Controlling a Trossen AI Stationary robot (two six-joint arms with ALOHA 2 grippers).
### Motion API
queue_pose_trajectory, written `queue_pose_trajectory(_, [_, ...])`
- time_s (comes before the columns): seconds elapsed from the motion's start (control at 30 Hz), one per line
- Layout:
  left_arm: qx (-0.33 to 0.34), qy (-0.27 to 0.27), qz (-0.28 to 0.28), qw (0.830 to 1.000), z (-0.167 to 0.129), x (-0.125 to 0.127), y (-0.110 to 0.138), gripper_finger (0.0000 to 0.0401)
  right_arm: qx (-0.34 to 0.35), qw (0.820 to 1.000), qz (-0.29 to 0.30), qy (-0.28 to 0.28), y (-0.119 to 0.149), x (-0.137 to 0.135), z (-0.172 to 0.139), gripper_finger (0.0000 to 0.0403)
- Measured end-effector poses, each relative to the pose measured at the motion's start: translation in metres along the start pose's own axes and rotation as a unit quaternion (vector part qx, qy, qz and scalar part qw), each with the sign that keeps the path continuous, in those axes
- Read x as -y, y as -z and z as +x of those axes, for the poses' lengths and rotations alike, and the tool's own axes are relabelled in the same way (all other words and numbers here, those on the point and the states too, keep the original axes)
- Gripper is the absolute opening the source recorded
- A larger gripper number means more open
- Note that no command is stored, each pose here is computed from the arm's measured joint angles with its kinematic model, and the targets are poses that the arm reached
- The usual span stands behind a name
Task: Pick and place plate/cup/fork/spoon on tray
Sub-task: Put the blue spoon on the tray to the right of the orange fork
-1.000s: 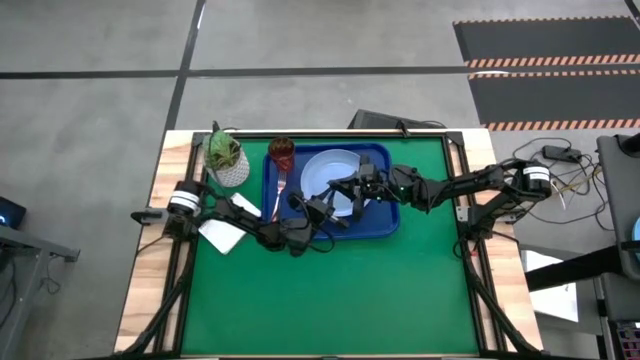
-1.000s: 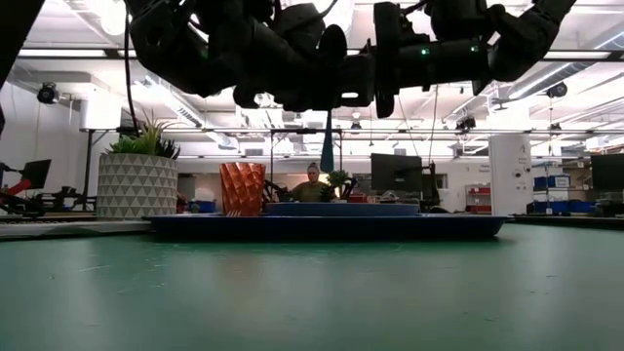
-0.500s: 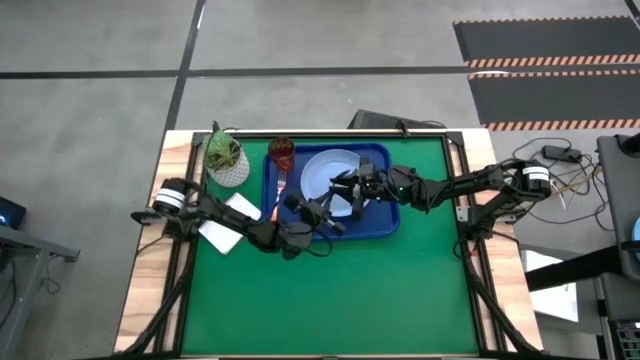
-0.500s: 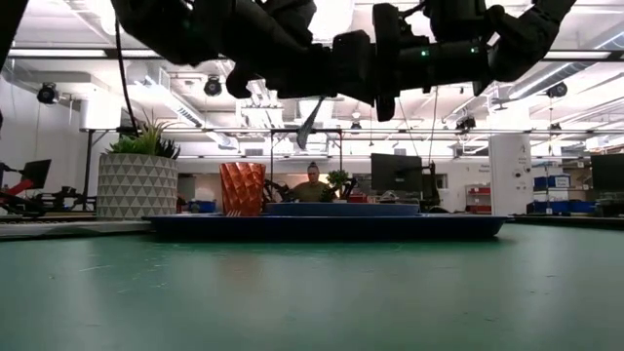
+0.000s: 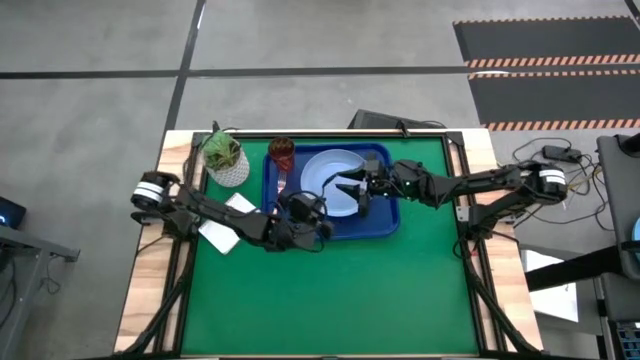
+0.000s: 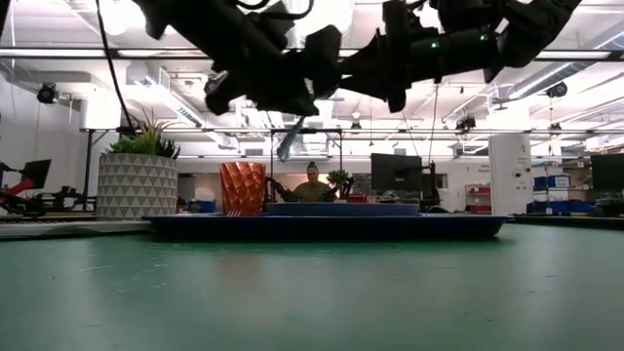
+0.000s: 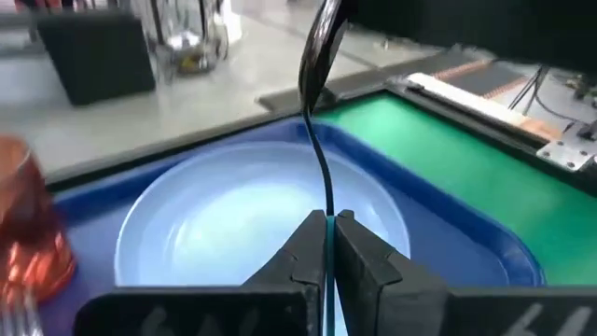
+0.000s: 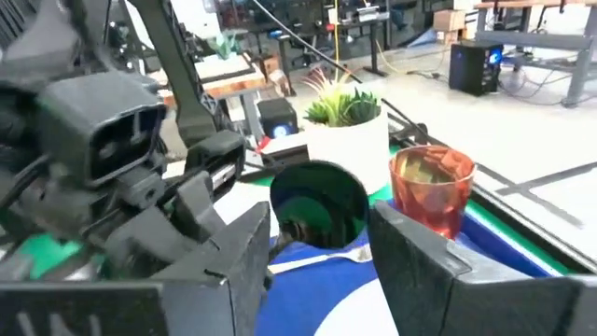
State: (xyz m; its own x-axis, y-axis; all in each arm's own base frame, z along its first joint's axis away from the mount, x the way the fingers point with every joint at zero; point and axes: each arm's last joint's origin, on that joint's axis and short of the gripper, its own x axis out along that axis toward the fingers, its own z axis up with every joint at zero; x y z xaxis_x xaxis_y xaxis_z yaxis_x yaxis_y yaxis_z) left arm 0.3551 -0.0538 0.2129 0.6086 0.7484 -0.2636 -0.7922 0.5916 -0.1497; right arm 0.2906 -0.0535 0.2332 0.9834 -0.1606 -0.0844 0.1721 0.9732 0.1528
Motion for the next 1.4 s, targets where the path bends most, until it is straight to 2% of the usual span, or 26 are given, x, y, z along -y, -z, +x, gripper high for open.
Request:
queue_pose_trajectory(0.2, [-0.073, -0.041, -0.039, 0.996, -0.009, -0.026, -0.002, 0.0001, -0.031, 0.999, -0.015, 0.017, -0.009, 0.004, -0.015, 0.0169])
queue_pose_trajectory(0.37, [-0.131, -0.101, -0.064, 0.984, -0.014, -0.050, 0.014, 0.0000, -0.053, 0.997, -0.030, 0.043, -0.018, 0.008, -0.032, 0.0171])
queue_pose_trajectory(0.57, [-0.152, -0.141, -0.100, 0.973, -0.004, -0.072, 0.042, 0.0000, -0.070, 0.995, -0.040, 0.060, -0.028, 0.008, -0.052, 0.0171])
queue_pose_trajectory(0.7, [-0.147, -0.167, -0.135, 0.966, 0.004, -0.086, 0.048, 0.0000, -0.062, 0.995, -0.040, 0.060, -0.031, 0.007, -0.059, 0.0171])
queue_pose_trajectory(0.8, [-0.148, -0.159, -0.155, 0.964, 0.010, -0.088, 0.049, 0.0000, -0.064, 0.995, -0.046, 0.068, -0.030, 0.007, -0.061, 0.0171])
queue_pose_trajectory(1.1, [-0.135, -0.151, -0.166, 0.965, 0.024, -0.091, 0.045, 0.0000, -0.068, 0.994, -0.049, 0.068, -0.028, 0.008, -0.059, 0.0171])
queue_pose_trajectory(1.3, [-0.117, -0.131, -0.217, 0.960, 0.031, -0.097, 0.052, 0.0000, -0.068, 0.994, -0.054, 0.068, -0.028, 0.008, -0.058, 0.0171])
queue_pose_trajectory(1.4, [-0.123, -0.130, -0.222, 0.958, 0.032, -0.104, 0.058, 0.0000, -0.068, 0.994, -0.054, 0.068, -0.028, 0.008, -0.058, 0.0171])
